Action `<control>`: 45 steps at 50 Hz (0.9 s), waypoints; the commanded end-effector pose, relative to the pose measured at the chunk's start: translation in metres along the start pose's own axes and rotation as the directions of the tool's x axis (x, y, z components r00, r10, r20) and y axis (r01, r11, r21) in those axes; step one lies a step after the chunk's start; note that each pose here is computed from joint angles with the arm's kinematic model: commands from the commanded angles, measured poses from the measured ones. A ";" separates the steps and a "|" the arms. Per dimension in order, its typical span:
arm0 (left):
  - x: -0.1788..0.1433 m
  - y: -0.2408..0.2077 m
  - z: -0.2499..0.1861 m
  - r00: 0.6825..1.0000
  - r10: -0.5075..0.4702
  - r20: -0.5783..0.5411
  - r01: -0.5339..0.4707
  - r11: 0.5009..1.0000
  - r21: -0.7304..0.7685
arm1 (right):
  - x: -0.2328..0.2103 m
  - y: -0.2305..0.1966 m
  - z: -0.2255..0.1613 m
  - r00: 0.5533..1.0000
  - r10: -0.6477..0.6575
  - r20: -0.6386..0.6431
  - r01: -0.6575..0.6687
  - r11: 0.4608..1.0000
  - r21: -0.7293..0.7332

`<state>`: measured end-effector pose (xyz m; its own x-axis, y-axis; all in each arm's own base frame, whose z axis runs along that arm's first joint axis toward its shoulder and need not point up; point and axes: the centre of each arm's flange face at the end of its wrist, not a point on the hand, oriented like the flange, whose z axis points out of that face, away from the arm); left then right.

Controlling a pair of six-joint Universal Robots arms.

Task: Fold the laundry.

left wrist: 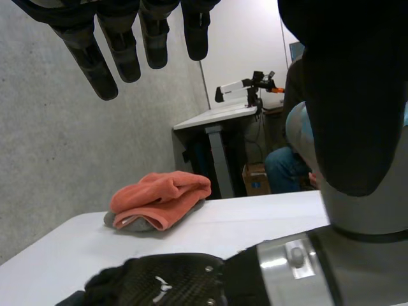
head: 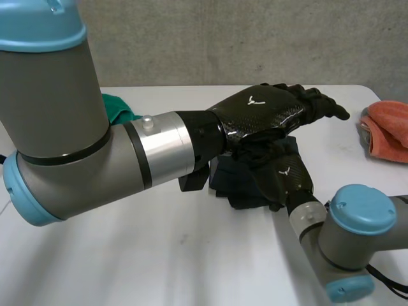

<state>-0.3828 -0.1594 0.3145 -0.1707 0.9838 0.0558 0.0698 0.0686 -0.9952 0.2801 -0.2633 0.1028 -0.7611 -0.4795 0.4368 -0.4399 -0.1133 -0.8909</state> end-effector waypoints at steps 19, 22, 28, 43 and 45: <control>-0.012 0.004 -0.001 0.999 -0.001 0.054 0.000 1.000 0.004 | 0.020 -0.019 0.061 0.996 -0.019 -0.083 0.029 0.992 0.120; -0.018 -0.002 -0.004 0.995 0.008 0.095 -0.011 1.000 0.023 | 0.032 -0.039 0.064 0.995 -0.018 -0.103 0.036 0.984 0.177; -0.025 -0.018 -0.006 0.989 0.046 0.139 -0.058 0.994 0.089 | 0.084 -0.074 0.076 0.981 -0.004 -0.194 0.061 0.955 0.289; -0.033 -0.033 -0.005 0.980 -0.001 0.197 -0.035 0.983 0.178 | 0.325 -0.087 0.069 0.859 0.140 -0.493 0.118 0.883 0.455; -0.034 -0.031 -0.005 0.980 -0.005 0.198 -0.030 0.985 0.172 | 0.351 -0.066 0.067 0.859 0.145 -0.491 0.105 0.889 0.447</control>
<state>-0.3743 -0.1927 0.3463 -0.3544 0.9346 0.0312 -0.0957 -0.0031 -0.9954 0.1499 -0.4527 0.3017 -0.9404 -0.0539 0.3357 -0.2543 -0.5438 -0.7998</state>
